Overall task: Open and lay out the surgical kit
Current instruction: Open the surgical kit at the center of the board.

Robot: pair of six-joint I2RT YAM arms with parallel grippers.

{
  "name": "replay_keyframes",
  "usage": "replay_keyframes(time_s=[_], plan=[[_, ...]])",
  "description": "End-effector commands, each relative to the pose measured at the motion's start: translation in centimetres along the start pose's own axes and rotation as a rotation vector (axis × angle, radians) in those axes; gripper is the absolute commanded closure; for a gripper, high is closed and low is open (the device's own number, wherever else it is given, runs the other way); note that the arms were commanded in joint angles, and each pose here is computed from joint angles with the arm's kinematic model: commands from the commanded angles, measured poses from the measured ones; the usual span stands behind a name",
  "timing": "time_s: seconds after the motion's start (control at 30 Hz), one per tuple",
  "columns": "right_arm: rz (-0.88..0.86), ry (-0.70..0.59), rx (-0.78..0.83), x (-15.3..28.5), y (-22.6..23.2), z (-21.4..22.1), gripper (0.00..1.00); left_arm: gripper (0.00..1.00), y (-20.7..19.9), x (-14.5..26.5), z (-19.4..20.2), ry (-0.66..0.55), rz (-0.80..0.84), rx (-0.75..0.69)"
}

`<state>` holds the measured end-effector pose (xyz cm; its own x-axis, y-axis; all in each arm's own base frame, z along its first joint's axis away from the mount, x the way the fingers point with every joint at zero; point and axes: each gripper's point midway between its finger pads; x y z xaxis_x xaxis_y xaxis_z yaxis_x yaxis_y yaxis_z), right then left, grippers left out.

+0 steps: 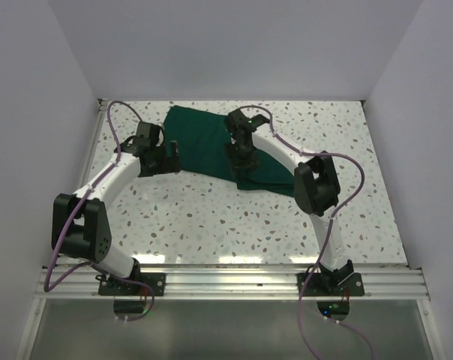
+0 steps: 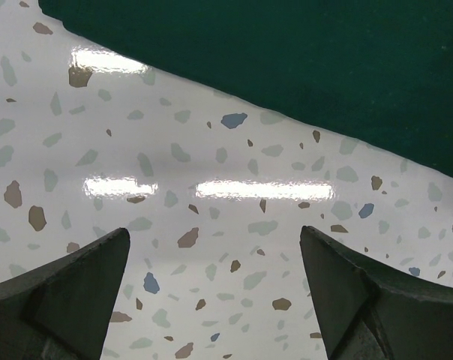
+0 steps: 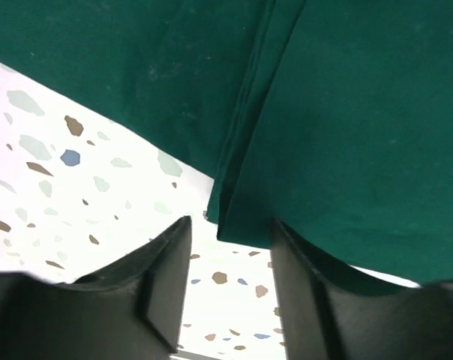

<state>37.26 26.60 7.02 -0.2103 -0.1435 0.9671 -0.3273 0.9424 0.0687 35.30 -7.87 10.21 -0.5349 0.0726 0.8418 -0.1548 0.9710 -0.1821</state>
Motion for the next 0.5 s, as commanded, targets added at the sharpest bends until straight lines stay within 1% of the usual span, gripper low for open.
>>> replay_keyframes(time_s=[0.0, 0.07, 0.1, 0.13, 0.17, 0.27, 0.33, 0.43, 0.47], plan=[[0.001, 0.064, 0.024, -0.9, -0.2, 1.5, 0.53, 0.00, -0.3, 0.3, -1.2, -0.043, 0.012, -0.019], [0.021, 0.089, 0.034, -1.7, -0.5, 1.9, 0.68, 0.00, -0.4, 0.1, -1.0, -0.037, 0.015, -0.019], [0.025, 0.102, 0.035, -1.8, -0.7, 2.2, 0.79, 0.00, -0.4, 0.0, -1.0, -0.037, 0.015, -0.019], [0.028, 0.110, 0.043, -2.0, -0.7, 2.4, 0.88, 0.00, -0.4, 0.0, -1.0, -0.035, 0.015, -0.021], [0.030, 0.117, 0.042, -2.2, -0.8, 2.5, 1.00, 0.00, -0.3, -0.1, -1.0, -0.034, 0.013, -0.020], [0.050, 0.100, 0.040, -1.6, -1.2, 2.0, 1.00, 0.00, -0.4, -0.1, -1.0, -0.034, 0.013, -0.020], [0.072, 0.063, 0.041, -0.7, -1.5, 1.2, 1.00, 0.00, -0.3, -0.1, -1.0, -0.030, 0.010, -0.020], [0.115, 0.004, 0.011, 1.2, -3.2, -0.4, 1.00, 0.00, -0.3, -0.2, -0.8, -0.028, 0.009, -0.020], [0.131, -0.013, -0.020, 1.8, -4.5, -1.0, 1.00, 0.00, -0.2, -0.2, -0.8, -0.026, 0.009, -0.021]])
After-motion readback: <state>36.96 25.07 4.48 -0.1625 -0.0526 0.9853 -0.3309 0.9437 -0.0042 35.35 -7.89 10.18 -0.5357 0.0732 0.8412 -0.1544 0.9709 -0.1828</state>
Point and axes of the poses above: each gripper's point midway between its finger pads, its own x axis back along the fingers, its own y axis along the line the jaws close on, z = x × y, and after that the axes turned 4 degrees about x, right-handed
